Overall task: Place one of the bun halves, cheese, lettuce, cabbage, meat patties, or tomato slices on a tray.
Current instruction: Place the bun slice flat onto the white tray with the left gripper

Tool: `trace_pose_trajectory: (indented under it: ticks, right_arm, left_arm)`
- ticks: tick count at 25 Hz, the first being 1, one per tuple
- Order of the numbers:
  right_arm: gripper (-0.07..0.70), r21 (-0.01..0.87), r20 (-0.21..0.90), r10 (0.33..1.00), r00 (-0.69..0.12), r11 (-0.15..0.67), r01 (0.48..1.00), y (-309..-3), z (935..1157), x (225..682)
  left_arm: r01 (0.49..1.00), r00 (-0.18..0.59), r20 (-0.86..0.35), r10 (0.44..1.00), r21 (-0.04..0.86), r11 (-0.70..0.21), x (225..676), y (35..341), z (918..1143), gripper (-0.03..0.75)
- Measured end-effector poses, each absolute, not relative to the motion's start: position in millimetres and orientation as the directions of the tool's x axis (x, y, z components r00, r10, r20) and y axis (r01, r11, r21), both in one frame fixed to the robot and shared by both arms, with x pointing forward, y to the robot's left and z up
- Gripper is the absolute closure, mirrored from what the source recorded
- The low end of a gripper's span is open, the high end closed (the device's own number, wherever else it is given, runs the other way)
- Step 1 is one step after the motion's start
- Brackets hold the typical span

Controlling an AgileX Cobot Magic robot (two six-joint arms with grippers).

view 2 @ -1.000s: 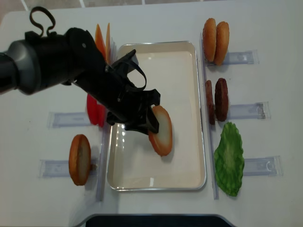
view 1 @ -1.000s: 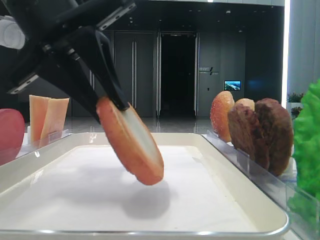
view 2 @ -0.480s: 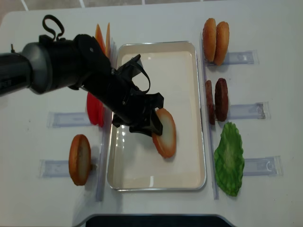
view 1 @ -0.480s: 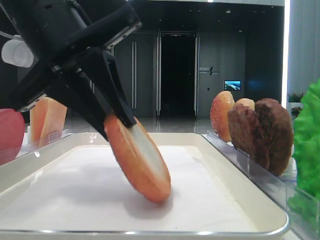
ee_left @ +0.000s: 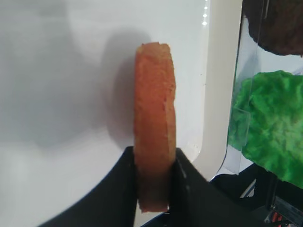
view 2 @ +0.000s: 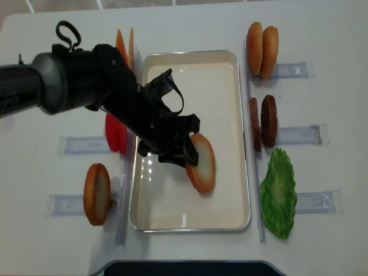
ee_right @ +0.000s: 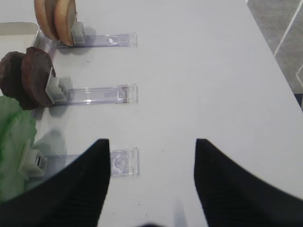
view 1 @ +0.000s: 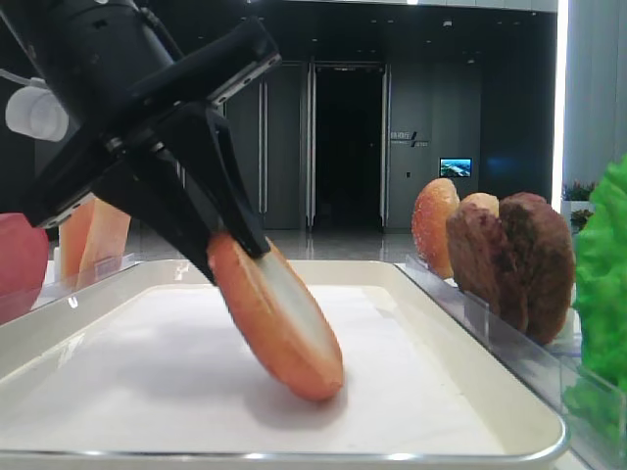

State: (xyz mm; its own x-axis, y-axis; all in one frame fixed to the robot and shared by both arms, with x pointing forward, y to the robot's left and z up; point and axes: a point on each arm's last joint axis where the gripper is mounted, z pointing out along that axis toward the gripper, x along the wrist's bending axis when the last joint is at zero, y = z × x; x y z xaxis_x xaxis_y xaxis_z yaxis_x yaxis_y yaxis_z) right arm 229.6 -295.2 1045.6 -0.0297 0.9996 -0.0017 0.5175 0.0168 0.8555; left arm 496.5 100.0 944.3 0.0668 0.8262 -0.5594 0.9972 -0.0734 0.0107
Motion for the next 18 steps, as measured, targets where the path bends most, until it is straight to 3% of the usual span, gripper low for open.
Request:
trace_pose_trajectory:
  ticks: [8, 10, 15, 18]
  right_arm:
    - [0.223, 0.856, -0.002, 1.000, -0.030, 0.017, 0.518, -295.2, 1045.6, 229.6]
    - [0.223, 0.856, -0.002, 1.000, -0.030, 0.017, 0.518, -295.2, 1045.6, 229.6]
    - [0.223, 0.856, -0.002, 1.000, -0.030, 0.017, 0.518, -295.2, 1045.6, 229.6]
    - [0.223, 0.856, -0.002, 1.000, -0.030, 0.017, 0.518, -295.2, 1045.6, 229.6]
  left_arm:
    - [0.998, 0.056, -0.560, 0.827, 0.001, -0.067, 497.2, 99.4, 941.4, 0.562]
    - [0.998, 0.057, -0.560, 0.827, 0.000, -0.069, 496.9, 99.4, 941.4, 0.506]
    - [0.996, 0.072, -0.532, 0.844, -0.010, -0.091, 495.5, 102.1, 939.4, 0.274]
    - [0.996, 0.078, -0.483, 0.872, -0.008, -0.094, 495.1, 107.0, 939.4, 0.233]
